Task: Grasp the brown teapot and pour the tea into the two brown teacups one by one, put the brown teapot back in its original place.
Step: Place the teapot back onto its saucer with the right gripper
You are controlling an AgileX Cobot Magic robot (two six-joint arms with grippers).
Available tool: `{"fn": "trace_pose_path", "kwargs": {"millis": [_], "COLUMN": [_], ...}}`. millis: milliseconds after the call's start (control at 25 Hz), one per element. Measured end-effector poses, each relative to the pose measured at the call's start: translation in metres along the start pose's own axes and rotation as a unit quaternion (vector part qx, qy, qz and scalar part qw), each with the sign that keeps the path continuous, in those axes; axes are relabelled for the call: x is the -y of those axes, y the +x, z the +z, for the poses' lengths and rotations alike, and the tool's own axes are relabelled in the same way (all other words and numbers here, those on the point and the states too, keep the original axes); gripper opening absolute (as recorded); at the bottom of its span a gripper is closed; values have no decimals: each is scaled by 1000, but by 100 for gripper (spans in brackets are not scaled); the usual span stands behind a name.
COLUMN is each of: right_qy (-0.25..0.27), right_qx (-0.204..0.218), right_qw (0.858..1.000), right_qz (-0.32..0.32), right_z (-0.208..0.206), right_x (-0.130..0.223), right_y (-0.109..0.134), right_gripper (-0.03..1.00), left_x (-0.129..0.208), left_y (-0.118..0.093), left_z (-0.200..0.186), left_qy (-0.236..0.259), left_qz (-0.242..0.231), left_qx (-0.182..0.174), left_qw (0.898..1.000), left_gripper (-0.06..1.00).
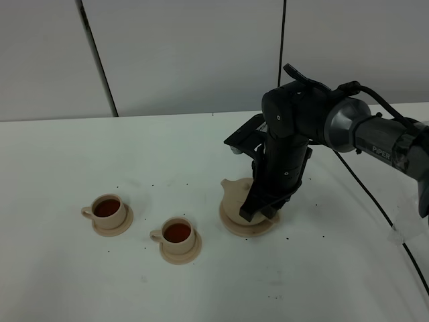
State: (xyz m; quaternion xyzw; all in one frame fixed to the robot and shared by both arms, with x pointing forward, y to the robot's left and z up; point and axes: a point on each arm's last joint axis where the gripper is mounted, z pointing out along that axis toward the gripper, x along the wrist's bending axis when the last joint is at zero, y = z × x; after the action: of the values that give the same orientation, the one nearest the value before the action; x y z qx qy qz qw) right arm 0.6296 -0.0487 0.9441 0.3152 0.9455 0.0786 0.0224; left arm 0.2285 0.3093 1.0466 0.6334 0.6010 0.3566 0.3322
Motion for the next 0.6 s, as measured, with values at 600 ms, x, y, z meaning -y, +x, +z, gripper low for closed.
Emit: {"fn": "trace_pose_path", "kwargs": {"millis": [600], "right_qy": [13], "right_qx": [-3], "right_qw": [1000], "right_qz": [2], "right_z": [0], "right_x": [2], "right_y": [1], "right_gripper": [37], "left_x": [0], "left_y": [0], "left_z": [0], "left_qy": [0], "left_qz": [0], "left_qx": [0], "left_qw": [1000], "left_gripper": [28]}}
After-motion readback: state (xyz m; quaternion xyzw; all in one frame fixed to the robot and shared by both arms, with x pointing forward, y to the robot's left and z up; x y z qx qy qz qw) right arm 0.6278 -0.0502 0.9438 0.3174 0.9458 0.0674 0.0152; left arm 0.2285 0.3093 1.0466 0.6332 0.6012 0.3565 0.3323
